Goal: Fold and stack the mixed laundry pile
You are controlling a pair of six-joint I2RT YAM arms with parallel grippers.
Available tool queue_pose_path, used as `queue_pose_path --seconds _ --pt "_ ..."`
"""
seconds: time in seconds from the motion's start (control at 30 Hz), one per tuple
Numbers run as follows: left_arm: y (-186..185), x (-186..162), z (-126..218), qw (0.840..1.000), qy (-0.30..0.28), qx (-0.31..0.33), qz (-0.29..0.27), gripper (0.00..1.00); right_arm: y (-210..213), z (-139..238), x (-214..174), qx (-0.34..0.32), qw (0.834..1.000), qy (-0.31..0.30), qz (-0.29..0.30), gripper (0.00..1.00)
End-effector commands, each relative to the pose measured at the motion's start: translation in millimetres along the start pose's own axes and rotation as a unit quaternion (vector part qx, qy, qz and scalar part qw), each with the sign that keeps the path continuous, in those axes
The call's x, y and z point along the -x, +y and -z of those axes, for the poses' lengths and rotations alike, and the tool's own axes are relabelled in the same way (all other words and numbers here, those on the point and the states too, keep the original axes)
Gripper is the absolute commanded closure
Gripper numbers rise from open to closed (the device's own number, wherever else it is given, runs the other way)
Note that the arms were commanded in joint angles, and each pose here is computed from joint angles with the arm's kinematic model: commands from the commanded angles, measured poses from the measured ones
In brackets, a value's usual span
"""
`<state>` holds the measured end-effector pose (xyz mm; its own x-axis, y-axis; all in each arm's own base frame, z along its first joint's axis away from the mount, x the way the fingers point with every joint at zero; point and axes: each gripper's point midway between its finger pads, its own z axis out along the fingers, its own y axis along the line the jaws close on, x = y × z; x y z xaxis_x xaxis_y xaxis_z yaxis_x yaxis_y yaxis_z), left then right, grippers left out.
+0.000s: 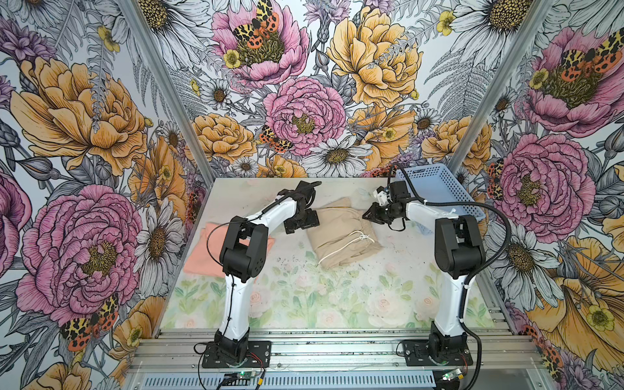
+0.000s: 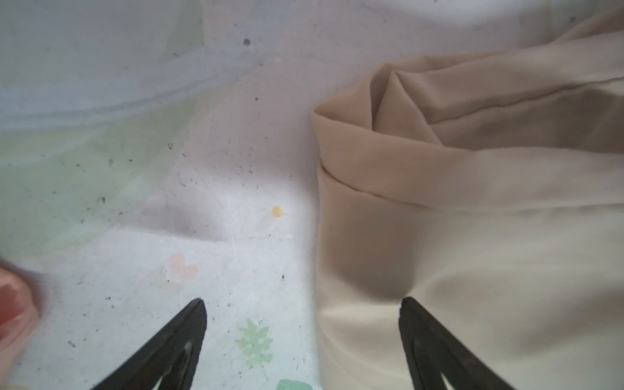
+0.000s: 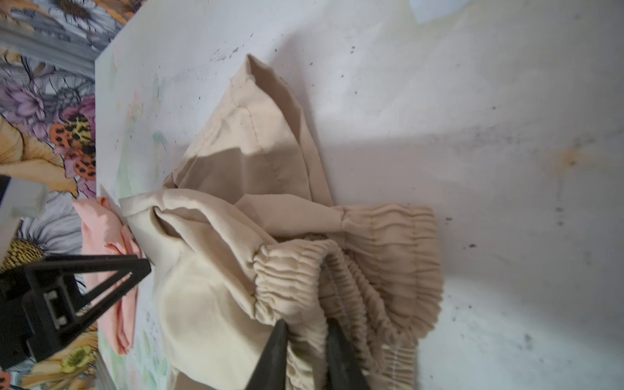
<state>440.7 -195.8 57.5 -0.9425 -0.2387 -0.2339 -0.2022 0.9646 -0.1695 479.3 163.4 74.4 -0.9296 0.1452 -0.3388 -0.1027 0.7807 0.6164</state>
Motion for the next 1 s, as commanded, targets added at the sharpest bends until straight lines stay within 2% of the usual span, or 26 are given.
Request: queue_pose_path --seconds 0.0,0.03,0.23,0.37,0.5,0.63,0.83,0.97 --pt "-6.3 10.8 0.7 1.000 -0.005 -0.018 -0.017 0.09 31.1 11.9 18.4 0.027 0.999 -0.023 0.037 0.97" --pt "-7.1 11.8 1.5 1.000 -0.007 -0.019 -0.019 0.10 36.1 16.5 19.8 0.030 0.998 -0.025 0.043 1.00" --pt "-15.1 20.2 11.2 0.999 -0.022 -0.027 -0.036 0.09 74.2 52.2 23.9 0.041 0.995 -0.026 0.087 1.00" --pt "-17.5 21.8 14.1 0.998 -0.025 -0.030 -0.043 0.10 81.2 68.4 34.3 0.027 0.993 -0.031 0.109 1.00" --pt "-18.9 19.3 8.8 0.998 -0.015 -0.027 -0.054 0.10 63.7 57.8 47.8 0.013 0.994 -0.025 0.102 1.00" --pt "-21.5 14.4 -3.8 0.998 0.000 -0.026 -0.061 0.09 21.3 26.9 54.7 -0.028 0.996 -0.004 0.088 1.00" --pt "-30.9 6.9 -16.7 0.997 0.012 -0.024 -0.072 0.09 -20.1 -0.7 71.8 -0.087 0.993 -0.008 0.081 1.00" --pt "-34.2 5.2 -18.9 0.997 0.014 -0.019 -0.077 0.09 -26.1 3.1 86.6 -0.104 0.991 -0.026 0.075 0.82"
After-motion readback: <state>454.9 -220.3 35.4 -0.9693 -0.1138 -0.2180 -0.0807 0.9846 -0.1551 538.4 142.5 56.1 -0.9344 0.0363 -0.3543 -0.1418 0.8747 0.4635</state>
